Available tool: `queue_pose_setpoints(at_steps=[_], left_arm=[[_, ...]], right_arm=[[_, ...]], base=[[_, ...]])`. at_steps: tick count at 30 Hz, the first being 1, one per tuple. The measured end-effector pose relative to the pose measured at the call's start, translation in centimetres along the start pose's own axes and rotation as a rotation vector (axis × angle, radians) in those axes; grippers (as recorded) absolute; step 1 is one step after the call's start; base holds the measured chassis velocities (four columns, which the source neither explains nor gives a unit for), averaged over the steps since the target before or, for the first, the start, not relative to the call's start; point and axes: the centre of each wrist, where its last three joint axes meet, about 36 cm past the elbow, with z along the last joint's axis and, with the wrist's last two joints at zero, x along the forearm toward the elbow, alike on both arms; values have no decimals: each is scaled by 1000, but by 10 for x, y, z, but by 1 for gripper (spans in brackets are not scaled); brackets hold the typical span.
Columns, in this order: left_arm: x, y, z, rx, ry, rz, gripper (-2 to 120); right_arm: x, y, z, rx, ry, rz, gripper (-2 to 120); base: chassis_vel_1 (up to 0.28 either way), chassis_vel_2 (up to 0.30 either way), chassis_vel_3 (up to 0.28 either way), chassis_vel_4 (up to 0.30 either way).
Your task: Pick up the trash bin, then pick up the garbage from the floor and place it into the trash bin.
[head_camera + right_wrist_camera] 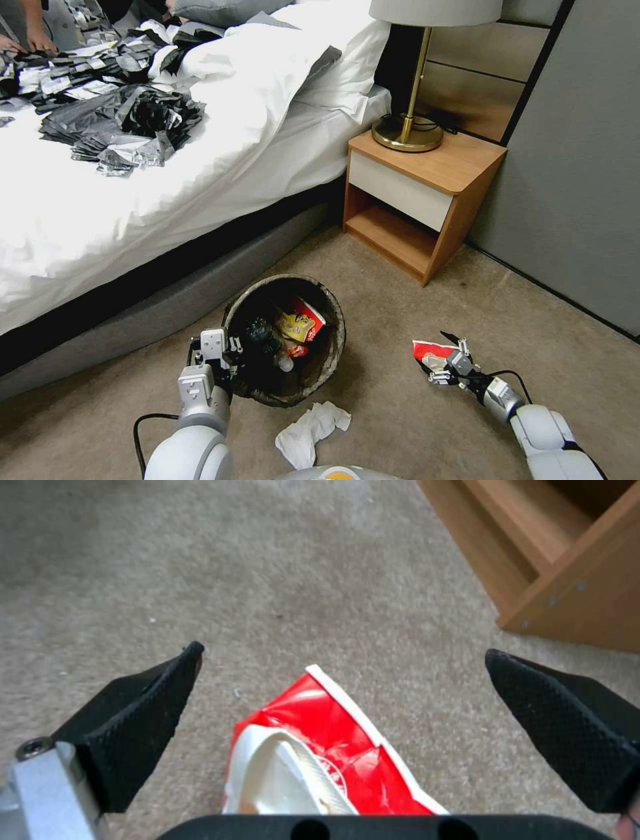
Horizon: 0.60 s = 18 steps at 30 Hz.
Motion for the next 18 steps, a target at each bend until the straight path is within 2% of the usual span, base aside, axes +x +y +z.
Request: queue_pose_setpoints(at_steps=[11, 18], left_arm=[[-3, 0, 1, -4, 4, 0, 0], [-3, 1, 1, -3, 4, -2, 0]], right_arm=[[-16, 0, 7, -29, 29, 17, 100], [-14, 18, 11, -55, 50, -2, 100]], base=[[0, 0, 0, 0], [0, 0, 0, 0]])
